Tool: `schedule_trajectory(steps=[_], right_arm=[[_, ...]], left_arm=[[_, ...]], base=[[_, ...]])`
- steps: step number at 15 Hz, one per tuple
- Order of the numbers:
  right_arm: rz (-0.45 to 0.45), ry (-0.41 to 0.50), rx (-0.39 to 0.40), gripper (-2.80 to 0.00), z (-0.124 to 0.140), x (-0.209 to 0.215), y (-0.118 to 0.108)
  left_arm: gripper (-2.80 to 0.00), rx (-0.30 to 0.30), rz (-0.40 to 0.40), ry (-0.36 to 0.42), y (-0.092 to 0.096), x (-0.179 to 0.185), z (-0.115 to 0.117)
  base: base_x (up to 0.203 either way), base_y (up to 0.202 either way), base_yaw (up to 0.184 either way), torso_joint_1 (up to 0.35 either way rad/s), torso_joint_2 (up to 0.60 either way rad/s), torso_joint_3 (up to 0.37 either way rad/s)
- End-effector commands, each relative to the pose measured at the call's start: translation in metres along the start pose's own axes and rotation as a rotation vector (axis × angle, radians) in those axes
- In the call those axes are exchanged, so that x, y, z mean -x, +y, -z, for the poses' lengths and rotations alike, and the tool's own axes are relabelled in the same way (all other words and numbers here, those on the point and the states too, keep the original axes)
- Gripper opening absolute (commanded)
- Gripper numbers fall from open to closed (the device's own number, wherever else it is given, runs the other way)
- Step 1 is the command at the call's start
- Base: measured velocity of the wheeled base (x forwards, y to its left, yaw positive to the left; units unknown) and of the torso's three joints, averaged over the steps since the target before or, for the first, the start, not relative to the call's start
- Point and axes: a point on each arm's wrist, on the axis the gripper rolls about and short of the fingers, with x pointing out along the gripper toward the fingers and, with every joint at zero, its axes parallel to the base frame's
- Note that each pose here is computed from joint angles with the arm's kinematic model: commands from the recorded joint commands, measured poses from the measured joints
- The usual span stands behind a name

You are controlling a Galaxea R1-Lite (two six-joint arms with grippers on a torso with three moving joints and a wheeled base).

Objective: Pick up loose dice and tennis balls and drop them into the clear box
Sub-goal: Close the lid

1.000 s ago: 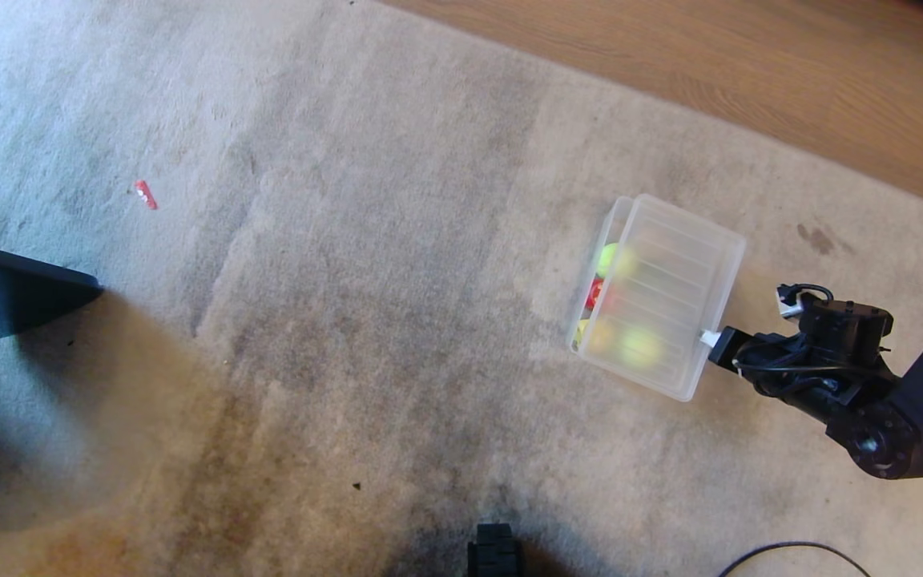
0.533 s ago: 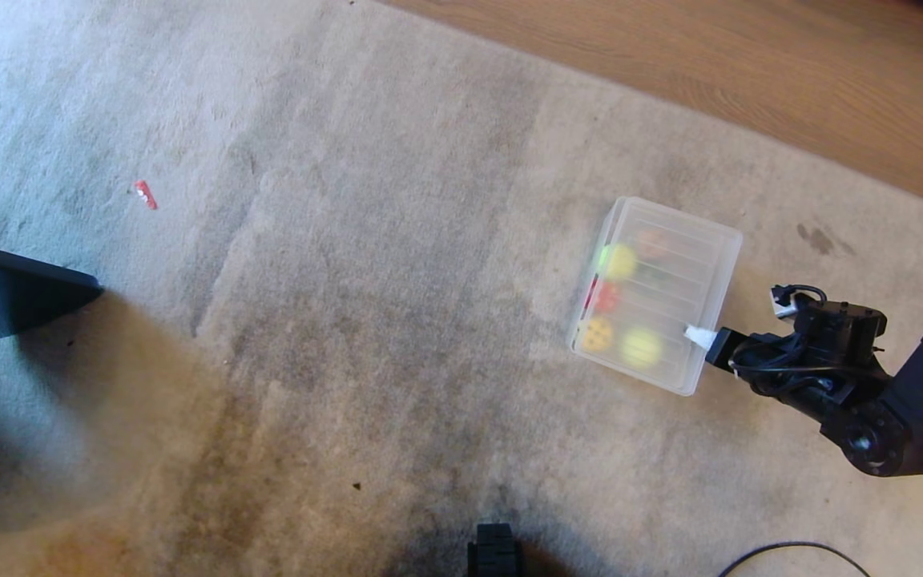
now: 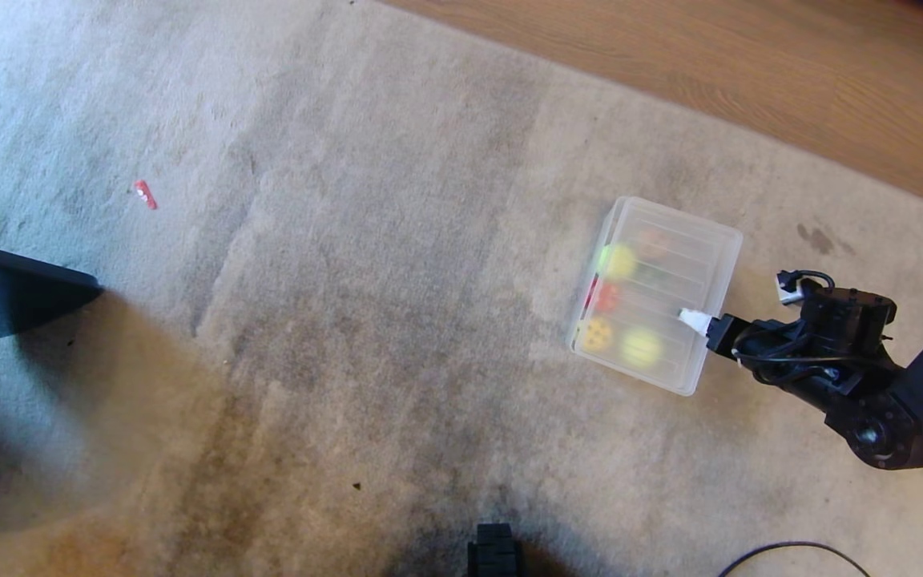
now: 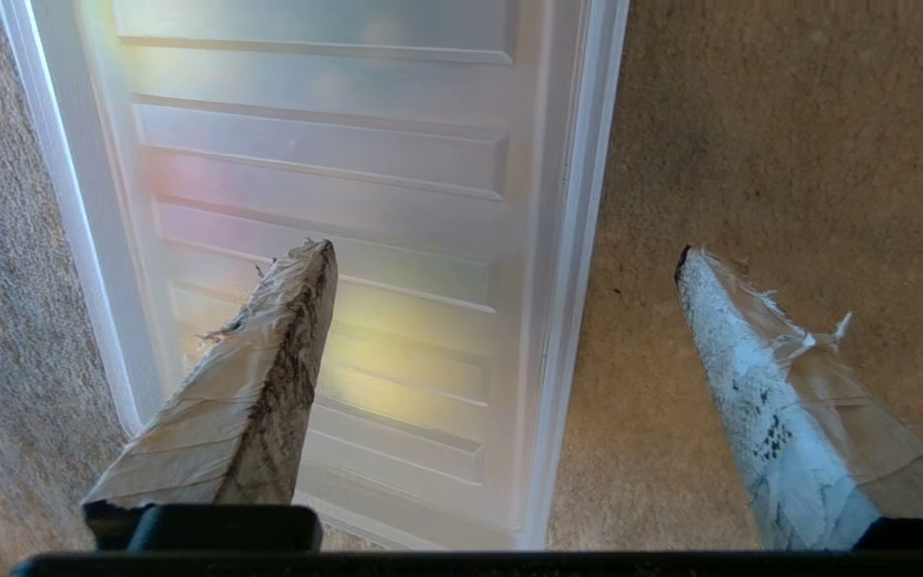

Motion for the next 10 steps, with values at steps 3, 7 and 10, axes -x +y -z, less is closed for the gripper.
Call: schedule_trajectory(steps=[3, 7, 10], right_arm=[[0.022, -0.058, -0.007, 0.00, -0.017, 0.014, -0.004], [0.027, -0.064, -0.007, -2.80, -0.026, 0.029, 0.000], [0.066, -0.023, -0.018, -2.80, -0.020, 0.031, -0.009]], left_arm=[[-2.80, 0.001, -0.001, 0.000, 0.000, 0.000, 0.000], [-2.80, 0.001, -0.001, 0.000, 0.000, 0.000, 0.000], [-2.80, 0.001, -0.001, 0.000, 0.000, 0.000, 0.000]], base=[[0.000, 0.000, 0.000, 0.000, 0.00, 0.000], [0.000, 0.000, 0.000, 0.000, 0.00, 0.000], [0.000, 0.000, 0.000, 0.000, 0.00, 0.000]])
